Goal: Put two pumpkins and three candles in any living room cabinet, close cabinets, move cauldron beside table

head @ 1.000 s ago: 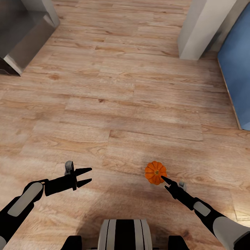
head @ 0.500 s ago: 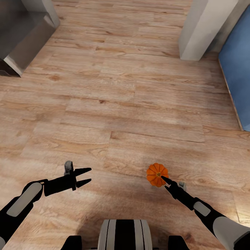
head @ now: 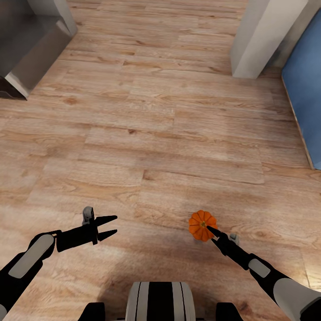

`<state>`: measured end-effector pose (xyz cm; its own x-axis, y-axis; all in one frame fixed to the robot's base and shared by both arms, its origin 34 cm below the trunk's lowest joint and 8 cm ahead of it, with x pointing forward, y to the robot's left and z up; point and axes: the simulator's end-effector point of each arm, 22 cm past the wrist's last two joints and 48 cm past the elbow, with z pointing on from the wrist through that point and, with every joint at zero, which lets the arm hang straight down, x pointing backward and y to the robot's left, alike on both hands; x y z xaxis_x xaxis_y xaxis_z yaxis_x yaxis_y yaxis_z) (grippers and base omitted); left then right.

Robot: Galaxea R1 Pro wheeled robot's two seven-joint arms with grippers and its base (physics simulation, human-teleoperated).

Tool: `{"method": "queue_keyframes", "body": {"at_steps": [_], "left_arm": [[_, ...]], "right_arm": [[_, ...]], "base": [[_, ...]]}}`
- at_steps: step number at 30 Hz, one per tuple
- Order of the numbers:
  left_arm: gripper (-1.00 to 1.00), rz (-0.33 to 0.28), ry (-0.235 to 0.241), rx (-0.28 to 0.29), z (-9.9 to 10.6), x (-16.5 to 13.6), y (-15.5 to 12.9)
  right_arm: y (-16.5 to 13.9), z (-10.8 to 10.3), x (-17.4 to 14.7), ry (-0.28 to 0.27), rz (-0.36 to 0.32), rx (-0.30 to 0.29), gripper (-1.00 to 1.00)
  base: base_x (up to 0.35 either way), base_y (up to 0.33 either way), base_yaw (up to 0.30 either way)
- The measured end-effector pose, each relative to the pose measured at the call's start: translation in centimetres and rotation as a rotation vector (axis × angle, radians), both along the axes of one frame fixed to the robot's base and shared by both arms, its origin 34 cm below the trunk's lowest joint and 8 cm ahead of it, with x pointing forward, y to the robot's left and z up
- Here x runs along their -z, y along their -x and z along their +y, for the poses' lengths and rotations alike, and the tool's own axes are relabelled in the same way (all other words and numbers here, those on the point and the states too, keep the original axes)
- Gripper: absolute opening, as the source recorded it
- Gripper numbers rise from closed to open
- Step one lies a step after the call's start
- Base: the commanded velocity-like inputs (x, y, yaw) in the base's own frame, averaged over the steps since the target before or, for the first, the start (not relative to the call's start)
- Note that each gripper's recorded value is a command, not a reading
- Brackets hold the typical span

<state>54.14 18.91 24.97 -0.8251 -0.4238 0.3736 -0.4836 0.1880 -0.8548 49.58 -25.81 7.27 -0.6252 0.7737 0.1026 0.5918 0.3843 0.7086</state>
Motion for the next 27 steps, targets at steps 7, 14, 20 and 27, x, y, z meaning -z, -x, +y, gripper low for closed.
{"method": "queue_keyframes", "body": {"at_steps": [7,14,20,27], "left_arm": [[1.00,0.000,0.001,-0.001,0.01,-0.02,-0.02],[1.00,0.000,0.001,-0.001,0.00,-0.02,-0.03],[1.00,0.001,0.002,-0.003,0.04,-0.03,-0.01],[1.00,0.001,0.001,-0.003,0.05,-0.02,0.01]], "right_arm": [[0.10,-0.05,0.11,0.004,0.005,-0.001,1.00],[0.12,-0.09,0.15,0.006,0.007,-0.001,1.00],[0.14,-0.09,0.17,0.007,0.008,-0.001,1.00],[0.14,-0.10,0.17,0.007,0.008,-0.001,1.00]], "base": [[0.000,0.000,0.000],[0.000,0.000,0.000],[0.017,0.020,0.000],[0.017,0.016,0.000]]}}
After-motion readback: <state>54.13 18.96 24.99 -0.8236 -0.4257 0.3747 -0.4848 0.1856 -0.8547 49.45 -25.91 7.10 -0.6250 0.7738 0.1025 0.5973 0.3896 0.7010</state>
